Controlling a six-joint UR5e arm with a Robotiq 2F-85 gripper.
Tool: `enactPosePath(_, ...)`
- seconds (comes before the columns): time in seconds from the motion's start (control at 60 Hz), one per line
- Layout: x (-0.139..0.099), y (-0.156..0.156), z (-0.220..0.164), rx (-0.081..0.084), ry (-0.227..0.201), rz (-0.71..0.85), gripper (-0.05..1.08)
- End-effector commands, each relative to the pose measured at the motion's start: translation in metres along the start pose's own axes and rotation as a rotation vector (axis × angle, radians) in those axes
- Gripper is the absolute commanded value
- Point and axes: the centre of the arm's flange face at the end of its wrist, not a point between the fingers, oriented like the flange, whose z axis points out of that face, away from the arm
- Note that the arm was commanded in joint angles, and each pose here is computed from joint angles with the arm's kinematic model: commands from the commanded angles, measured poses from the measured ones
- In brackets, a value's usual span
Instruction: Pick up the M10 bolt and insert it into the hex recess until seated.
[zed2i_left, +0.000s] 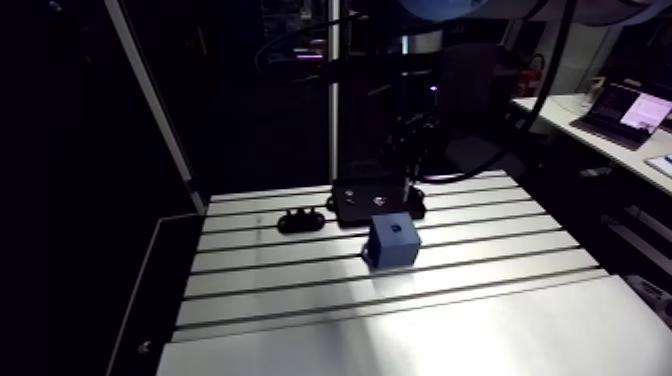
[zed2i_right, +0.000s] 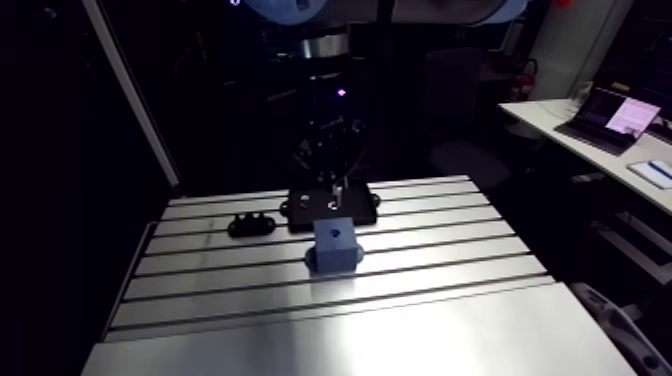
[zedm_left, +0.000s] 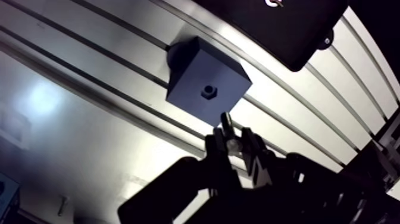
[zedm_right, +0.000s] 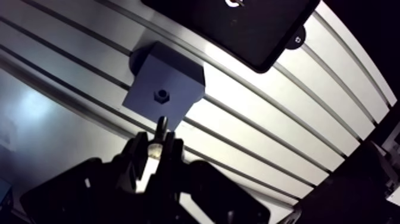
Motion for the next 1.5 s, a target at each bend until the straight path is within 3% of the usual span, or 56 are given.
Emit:
enactPosePath(0.017,0.000,0.000,0.006,-0.002,0.005,-0.003,0.79)
enactPosePath(0.167,-0.001,-0.002,0.012,0.002,0.003,-0.002,0.79)
enactPosePath(0.35,-0.001,-0.002,0.017,-0.009,0.018,0.004,0.79)
enactPosePath(0.583,0.001,-0.002,0.020,-0.011,0.028,0.015,0.79)
enactPosePath(1.117,0.002,-0.003,0.024,0.000,0.026,0.054,0.79)
enactPosePath(1.5,0.001,-0.007,0.034,0.017,0.013,0.053,0.78)
